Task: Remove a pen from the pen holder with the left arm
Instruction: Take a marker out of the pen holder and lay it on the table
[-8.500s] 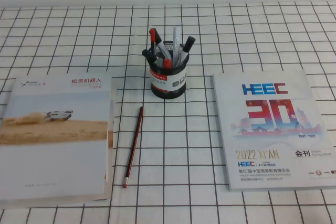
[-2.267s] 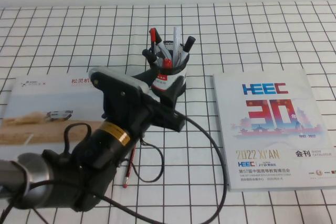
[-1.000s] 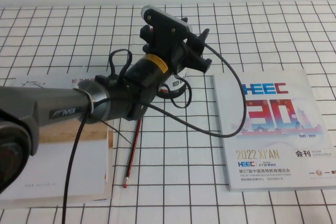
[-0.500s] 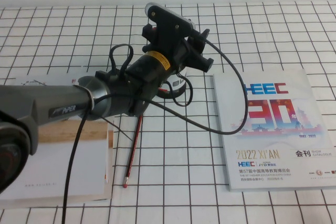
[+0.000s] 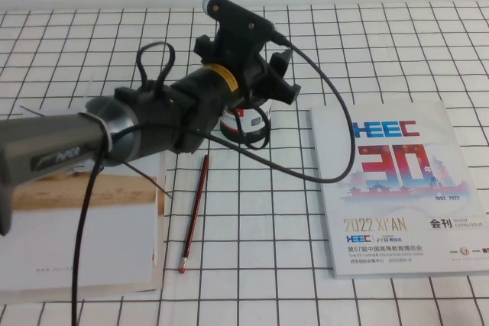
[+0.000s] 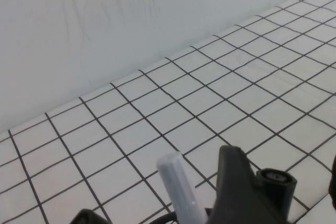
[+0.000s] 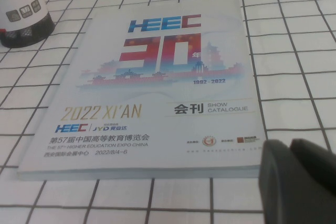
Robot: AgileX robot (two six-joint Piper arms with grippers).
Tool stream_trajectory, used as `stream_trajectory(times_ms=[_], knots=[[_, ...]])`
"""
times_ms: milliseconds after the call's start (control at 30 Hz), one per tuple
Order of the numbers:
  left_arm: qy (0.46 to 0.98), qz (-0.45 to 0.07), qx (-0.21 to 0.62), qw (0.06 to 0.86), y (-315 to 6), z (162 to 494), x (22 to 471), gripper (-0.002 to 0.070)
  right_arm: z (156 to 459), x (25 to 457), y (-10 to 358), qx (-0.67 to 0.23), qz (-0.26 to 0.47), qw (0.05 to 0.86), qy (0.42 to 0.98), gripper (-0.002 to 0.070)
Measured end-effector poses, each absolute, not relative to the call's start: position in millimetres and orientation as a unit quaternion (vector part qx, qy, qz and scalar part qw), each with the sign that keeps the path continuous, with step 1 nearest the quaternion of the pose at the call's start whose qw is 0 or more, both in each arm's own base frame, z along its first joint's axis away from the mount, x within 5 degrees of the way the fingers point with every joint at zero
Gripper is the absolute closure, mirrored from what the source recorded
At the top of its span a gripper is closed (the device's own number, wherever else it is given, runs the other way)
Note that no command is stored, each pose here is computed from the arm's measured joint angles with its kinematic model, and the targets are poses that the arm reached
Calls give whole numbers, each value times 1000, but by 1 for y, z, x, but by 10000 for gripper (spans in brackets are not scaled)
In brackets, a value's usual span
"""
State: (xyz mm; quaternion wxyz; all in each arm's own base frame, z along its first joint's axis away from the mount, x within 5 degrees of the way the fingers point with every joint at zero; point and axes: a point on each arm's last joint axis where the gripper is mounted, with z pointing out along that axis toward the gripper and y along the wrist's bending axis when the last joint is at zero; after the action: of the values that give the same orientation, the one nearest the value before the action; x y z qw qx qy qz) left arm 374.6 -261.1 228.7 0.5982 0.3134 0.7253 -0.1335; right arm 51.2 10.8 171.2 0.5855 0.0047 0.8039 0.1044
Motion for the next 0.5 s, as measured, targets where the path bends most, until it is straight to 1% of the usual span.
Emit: stream_trajectory(times_ms=[100,200,400,500], knots=[[733,-134,309,591,-257,239,371,347,171,51,11,5,104,585,804,691],[740,-137,304,584,-256,243,370,347,171,51,11,5,104,585,804,691],[750,-138,305,570,-254,232,365,347,171,51,11,5,104,585,804,692],[741,-131,332,569,-257,227,360,347,171,51,11,5,104,585,804,691]])
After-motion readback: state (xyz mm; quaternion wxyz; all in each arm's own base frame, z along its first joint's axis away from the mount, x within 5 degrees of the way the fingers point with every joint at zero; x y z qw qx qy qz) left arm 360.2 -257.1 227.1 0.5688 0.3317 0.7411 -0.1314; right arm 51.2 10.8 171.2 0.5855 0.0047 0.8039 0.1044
